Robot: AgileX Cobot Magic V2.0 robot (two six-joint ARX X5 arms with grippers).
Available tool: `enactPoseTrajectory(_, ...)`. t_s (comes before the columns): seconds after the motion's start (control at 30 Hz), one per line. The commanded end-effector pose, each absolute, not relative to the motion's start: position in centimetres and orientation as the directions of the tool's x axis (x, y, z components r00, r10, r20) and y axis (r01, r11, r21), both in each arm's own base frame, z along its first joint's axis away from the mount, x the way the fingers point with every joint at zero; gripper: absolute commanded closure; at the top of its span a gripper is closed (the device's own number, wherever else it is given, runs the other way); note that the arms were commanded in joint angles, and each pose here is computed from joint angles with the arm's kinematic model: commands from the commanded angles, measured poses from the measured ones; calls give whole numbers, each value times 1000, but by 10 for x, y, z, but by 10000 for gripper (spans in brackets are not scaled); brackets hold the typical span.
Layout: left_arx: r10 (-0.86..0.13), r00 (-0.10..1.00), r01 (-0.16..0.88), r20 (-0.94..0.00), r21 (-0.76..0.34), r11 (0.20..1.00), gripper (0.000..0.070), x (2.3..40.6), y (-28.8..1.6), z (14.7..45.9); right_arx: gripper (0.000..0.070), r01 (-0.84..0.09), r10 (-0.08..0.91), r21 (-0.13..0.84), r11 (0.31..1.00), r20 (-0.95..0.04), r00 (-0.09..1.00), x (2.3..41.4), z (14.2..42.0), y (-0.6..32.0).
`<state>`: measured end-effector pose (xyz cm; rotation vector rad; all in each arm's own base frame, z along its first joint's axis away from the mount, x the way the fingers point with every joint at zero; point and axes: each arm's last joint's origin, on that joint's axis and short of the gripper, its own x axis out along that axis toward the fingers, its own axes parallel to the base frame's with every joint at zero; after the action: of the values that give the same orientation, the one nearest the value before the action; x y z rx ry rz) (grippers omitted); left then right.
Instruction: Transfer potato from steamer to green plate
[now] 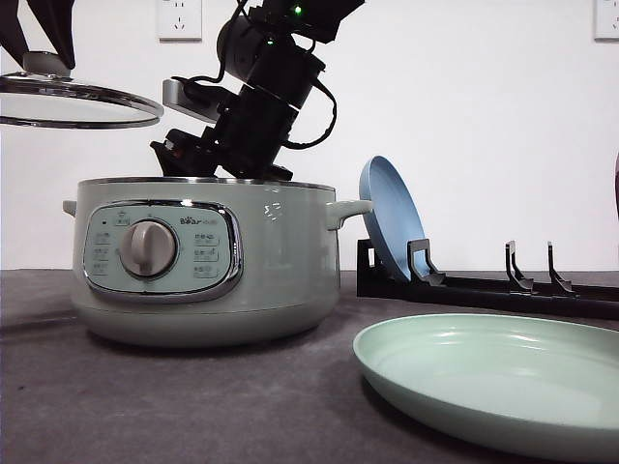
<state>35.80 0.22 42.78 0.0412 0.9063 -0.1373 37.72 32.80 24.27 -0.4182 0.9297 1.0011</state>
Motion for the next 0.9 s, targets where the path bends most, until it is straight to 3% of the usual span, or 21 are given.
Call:
enactPoseTrajectory(0.0,-109,681,140,-724,-16,990,700,350,2,448,84,-861,534,119,495,-823,193,378,232,338)
enactPoseTrajectory(0.23,-109,681,140,-724,-16,990,700,350,2,448,148,-855,520,143,499,-839,164,379,219,340)
enactPoseTrajectory(0.3,-109,681,140,-724,-16,990,700,350,2,448,224,-854,516,145,500,-842,159,379,216,341)
enactPoseTrajectory(0.43,-109,682,140,-724,-16,990,700,350,2,448,451,-849,515,150,507,-842,159,379,216,341)
enactPoseTrajectory(0.5,-109,682,141,-723,-16,990,700,350,2,448,519,-845,516,153,513,-841,161,379,216,341)
enactPoseTrajectory(0.67,-109,682,141,-723,-16,990,700,350,2,448,527,-831,521,160,533,-836,174,381,235,336)
enactPoseTrajectory(0.87,-107,683,140,-722,-15,990,700,351,3,448,527,-820,532,144,554,-819,216,373,304,313)
